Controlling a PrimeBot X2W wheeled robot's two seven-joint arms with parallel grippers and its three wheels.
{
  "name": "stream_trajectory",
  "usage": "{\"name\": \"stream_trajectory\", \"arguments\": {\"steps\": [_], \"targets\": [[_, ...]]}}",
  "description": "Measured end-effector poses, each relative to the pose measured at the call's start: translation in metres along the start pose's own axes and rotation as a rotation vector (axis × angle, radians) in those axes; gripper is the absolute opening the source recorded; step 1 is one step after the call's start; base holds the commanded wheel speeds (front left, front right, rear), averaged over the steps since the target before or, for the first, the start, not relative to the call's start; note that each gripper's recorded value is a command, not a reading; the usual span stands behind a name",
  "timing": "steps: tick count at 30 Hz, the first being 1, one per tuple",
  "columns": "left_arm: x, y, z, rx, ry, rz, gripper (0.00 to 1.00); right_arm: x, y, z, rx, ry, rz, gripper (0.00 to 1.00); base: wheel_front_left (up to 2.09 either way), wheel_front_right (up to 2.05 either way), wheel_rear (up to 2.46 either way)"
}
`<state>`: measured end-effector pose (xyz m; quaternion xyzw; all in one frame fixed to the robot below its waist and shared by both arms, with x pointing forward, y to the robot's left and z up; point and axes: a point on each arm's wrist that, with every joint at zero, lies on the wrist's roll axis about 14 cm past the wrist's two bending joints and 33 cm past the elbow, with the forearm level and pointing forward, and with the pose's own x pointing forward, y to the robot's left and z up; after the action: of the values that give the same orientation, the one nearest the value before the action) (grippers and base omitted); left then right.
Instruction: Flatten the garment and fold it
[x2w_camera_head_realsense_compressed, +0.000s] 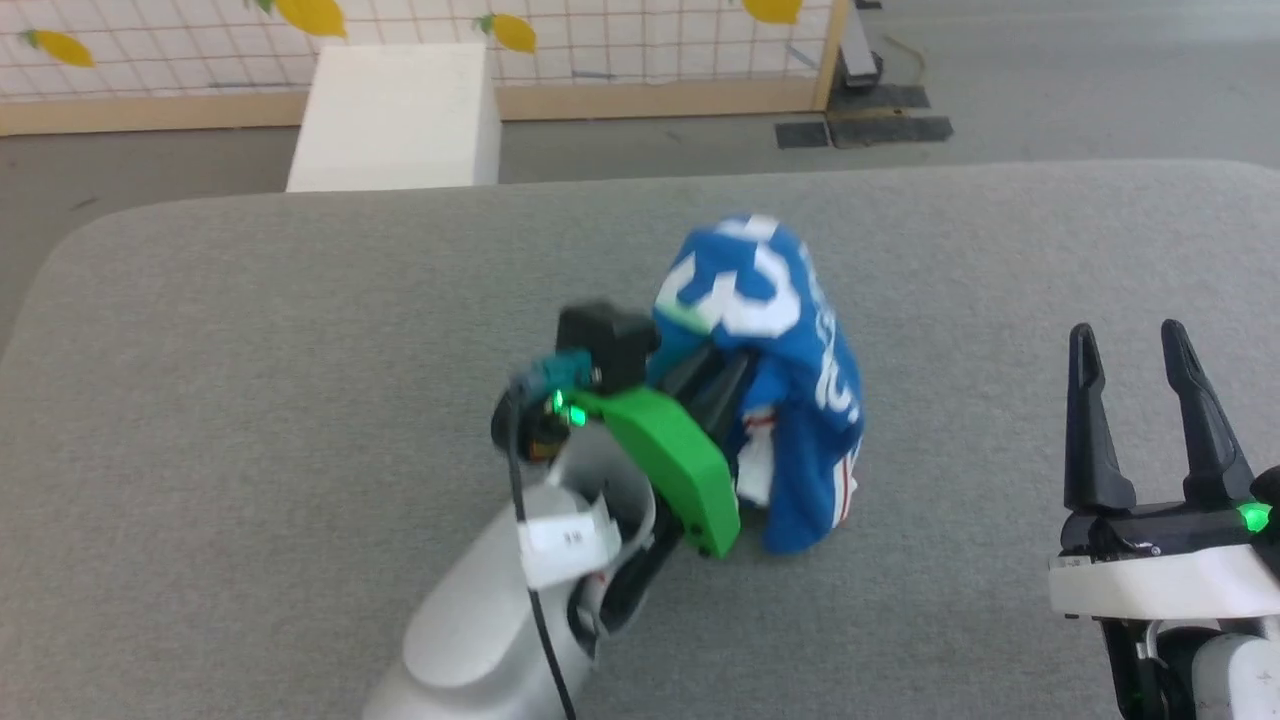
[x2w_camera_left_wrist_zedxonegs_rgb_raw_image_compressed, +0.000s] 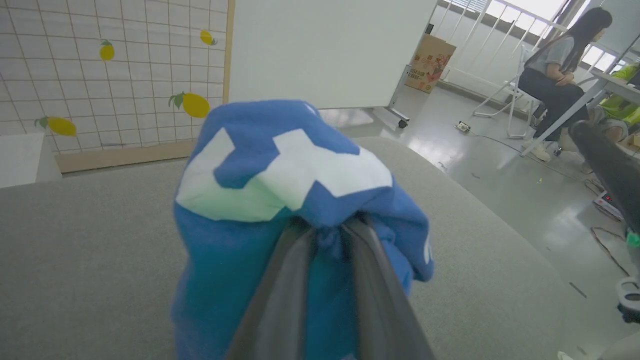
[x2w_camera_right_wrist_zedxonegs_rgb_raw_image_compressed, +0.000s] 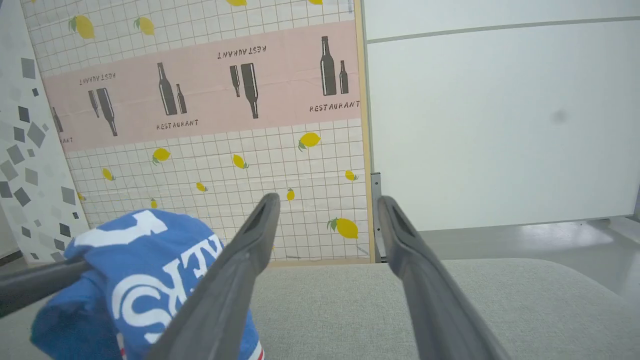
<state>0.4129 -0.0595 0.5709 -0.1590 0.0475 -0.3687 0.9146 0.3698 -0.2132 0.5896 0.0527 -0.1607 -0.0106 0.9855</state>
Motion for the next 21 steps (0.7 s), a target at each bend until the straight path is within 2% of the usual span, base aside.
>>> {"name": "stream_trajectory", "arguments": {"steps": [4,9,10,12,13,14,21], "targets": [[-0.003,0.018,-0.06,-0.018,0.146,0.073,0.0,0.0,-0.003,-0.004,-0.001,0.009,-0.01,1.0,0.0,0.0,0.0],[-0.022,0.041,-0.131,-0.03,0.401,0.181,0.0,0.002,-0.007,-0.008,-0.003,0.017,-0.02,1.0,0.0,0.0,0.0],[-0.025,0.044,-0.138,-0.041,0.429,0.201,0.04,0.002,-0.007,-0.009,-0.002,0.021,-0.021,1.0,0.0,0.0,0.0],[-0.026,0.047,-0.142,-0.043,0.443,0.222,0.38,0.003,-0.007,-0.012,0.001,0.026,-0.022,1.0,0.0,0.0,0.0],[-0.025,0.048,-0.139,-0.043,0.432,0.226,0.8,0.003,-0.007,-0.013,0.002,0.026,-0.022,1.0,0.0,0.0,0.0],[-0.022,0.048,-0.134,-0.053,0.412,0.226,1.0,0.003,-0.007,-0.013,0.003,0.026,-0.022,1.0,0.0,0.0,0.0],[-0.01,0.04,-0.084,-0.069,0.234,0.204,1.0,0.007,0.0,-0.011,0.02,0.011,-0.003,1.0,0.0,0.0,0.0]]}}
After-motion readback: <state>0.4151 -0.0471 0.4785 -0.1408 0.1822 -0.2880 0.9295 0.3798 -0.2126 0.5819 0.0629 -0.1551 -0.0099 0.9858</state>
